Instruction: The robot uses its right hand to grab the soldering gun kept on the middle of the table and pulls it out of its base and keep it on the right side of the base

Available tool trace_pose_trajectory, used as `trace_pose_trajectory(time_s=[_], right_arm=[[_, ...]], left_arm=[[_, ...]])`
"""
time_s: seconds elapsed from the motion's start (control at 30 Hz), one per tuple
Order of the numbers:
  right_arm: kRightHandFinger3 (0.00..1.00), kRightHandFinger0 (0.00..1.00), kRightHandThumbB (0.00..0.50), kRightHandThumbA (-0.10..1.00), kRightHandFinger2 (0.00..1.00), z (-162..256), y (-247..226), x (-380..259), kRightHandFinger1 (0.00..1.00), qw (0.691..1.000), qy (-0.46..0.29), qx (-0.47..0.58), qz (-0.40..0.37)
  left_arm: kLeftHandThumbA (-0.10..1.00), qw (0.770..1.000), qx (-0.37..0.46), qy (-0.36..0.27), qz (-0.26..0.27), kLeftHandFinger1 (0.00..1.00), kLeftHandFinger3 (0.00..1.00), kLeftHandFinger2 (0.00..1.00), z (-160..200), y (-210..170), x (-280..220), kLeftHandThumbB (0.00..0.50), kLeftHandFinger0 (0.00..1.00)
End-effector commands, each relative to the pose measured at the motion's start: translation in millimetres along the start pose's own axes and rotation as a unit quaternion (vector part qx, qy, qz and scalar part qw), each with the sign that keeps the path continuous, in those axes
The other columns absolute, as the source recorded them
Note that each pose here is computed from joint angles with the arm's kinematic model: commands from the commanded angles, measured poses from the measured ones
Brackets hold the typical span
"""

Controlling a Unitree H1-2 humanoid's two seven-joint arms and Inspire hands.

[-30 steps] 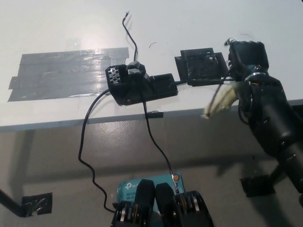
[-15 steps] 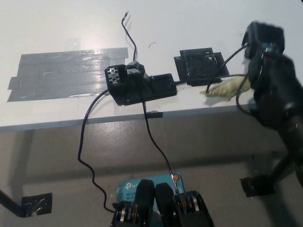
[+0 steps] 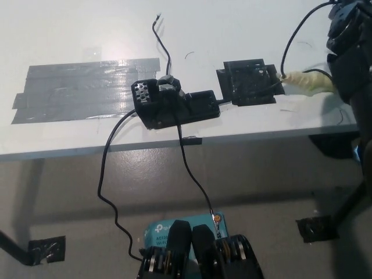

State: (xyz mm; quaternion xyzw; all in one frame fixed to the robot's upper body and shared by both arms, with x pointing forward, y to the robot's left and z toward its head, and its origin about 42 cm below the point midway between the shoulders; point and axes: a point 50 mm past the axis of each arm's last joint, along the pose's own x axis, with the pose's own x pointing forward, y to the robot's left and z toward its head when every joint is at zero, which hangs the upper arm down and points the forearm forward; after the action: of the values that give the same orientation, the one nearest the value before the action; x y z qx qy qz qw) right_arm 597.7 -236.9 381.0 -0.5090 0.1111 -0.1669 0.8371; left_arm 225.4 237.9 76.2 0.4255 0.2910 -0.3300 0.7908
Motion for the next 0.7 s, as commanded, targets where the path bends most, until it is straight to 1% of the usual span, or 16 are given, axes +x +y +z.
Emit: trace_pose_trajectory(time_s=[0.0, 0.03, 0.07, 0.1, 0.13, 0.17, 0.23, 0.27, 0.3, 0.33, 0.37, 0.4, 0.43, 0.47, 0.53, 0.67], right_arm=[[0.79, 0.0, 0.007, -0.1, 0.24, 34, -25, -6, 0.0, 0.999, -0.021, 0.045, -0.016], [0.97, 0.02, 0.031, -0.1, 0.33, 33, -16, -7, 0.06, 0.999, -0.025, 0.037, 0.01], [0.91, 0.15, 0.092, -0.1, 0.38, 31, 4, -14, 0.17, 0.998, -0.04, 0.031, 0.042], [0.87, 0.16, 0.115, -0.1, 0.37, 28, 3, -13, 0.18, 0.998, -0.041, 0.031, 0.043], [0.63, 0.1, 0.108, -0.1, 0.23, 25, 12, -18, 0.11, 0.996, -0.053, 0.043, 0.063], [0.54, 0.05, 0.123, -0.1, 0.15, 24, 19, -23, 0.02, 0.991, -0.064, 0.071, 0.088], [0.62, 0.0, 0.085, -0.1, 0.11, 23, 29, -27, 0.0, 0.986, -0.081, 0.054, 0.132], [0.76, 0.0, 0.057, -0.04, 0.16, 21, 37, -29, 0.01, 0.979, -0.091, 0.033, 0.177], [1.0, 0.39, 0.082, 0.15, 0.65, 16, 48, -30, 0.52, 0.964, -0.08, 0.017, 0.252], [1.0, 0.76, 0.113, 0.23, 1.0, 14, 50, -29, 0.97, 0.955, -0.081, 0.001, 0.284], [1.0, 1.0, 0.197, 0.31, 1.0, 14, 52, -29, 1.0, 0.948, -0.084, -0.03, 0.306], [1.0, 1.0, 0.225, 0.35, 1.0, 14, 54, -28, 1.0, 0.936, -0.083, -0.073, 0.334], [1.0, 1.0, 0.318, 0.35, 1.0, 12, 54, -28, 1.0, 0.932, -0.075, -0.084, 0.345], [1.0, 1.0, 0.457, 0.35, 1.0, 13, 54, -28, 1.0, 0.924, -0.061, -0.075, 0.369], [1.0, 1.0, 0.499, 0.4, 1.0, 16, 53, -29, 1.0, 0.919, -0.079, -0.121, 0.365], [1.0, 1.0, 0.5, 0.41, 1.0, 6, 45, -26, 1.0, 0.914, -0.092, -0.194, 0.343]], left_arm=[[0.61, 0.998, 0.0, -0.057, -0.025, 1.0, 1.0, 1.0, 38, -4, -1, 0.1, 1.0], [0.59, 0.998, -0.004, -0.056, -0.024, 1.0, 1.0, 1.0, 37, -3, -2, 0.101, 1.0], [0.58, 0.998, -0.002, -0.052, -0.022, 1.0, 1.0, 1.0, 37, -3, -3, 0.104, 1.0], [0.58, 0.998, 0.0, -0.053, -0.022, 1.0, 1.0, 1.0, 40, -2, -2, 0.104, 1.0], [0.56, 0.998, -0.003, -0.053, -0.02, 1.0, 1.0, 1.0, 39, -2, -2, 0.104, 0.98], [0.56, 0.998, -0.002, -0.053, -0.018, 1.0, 1.0, 1.0, 40, 0, -1, 0.1, 0.97], [0.54, 0.998, -0.004, -0.055, -0.015, 1.0, 1.0, 1.0, 39, 1, -2, 0.092, 0.95], [0.53, 0.998, -0.005, -0.054, -0.015, 1.0, 1.0, 1.0, 39, 1, -2, 0.093, 0.96], [0.51, 0.999, -0.005, -0.051, -0.016, 1.0, 1.0, 1.0, 39, 0, -2, 0.08, 0.97], [0.5, 0.999, -0.005, -0.051, -0.017, 1.0, 1.0, 1.0, 39, 1, -2, 0.073, 0.98], [0.48, 0.999, -0.003, -0.049, -0.016, 0.98, 1.0, 1.0, 38, 1, -2, 0.068, 0.95], [0.48, 0.999, -0.001, -0.046, -0.015, 0.97, 1.0, 1.0, 38, 2, -3, 0.063, 0.93], [0.46, 0.999, 0.001, -0.047, -0.014, 0.95, 1.0, 1.0, 39, 2, -4, 0.056, 0.91], [0.44, 0.999, 0.0, -0.048, -0.013, 0.94, 1.0, 1.0, 38, 3, -4, 0.05, 0.9], [0.43, 0.999, -0.002, -0.046, -0.011, 0.93, 1.0, 1.0, 35, 5, -4, 0.043, 0.9], [0.4, 0.999, -0.006, -0.049, -0.013, 0.93, 1.0, 1.0, 34, 6, -4, 0.026, 0.88]])
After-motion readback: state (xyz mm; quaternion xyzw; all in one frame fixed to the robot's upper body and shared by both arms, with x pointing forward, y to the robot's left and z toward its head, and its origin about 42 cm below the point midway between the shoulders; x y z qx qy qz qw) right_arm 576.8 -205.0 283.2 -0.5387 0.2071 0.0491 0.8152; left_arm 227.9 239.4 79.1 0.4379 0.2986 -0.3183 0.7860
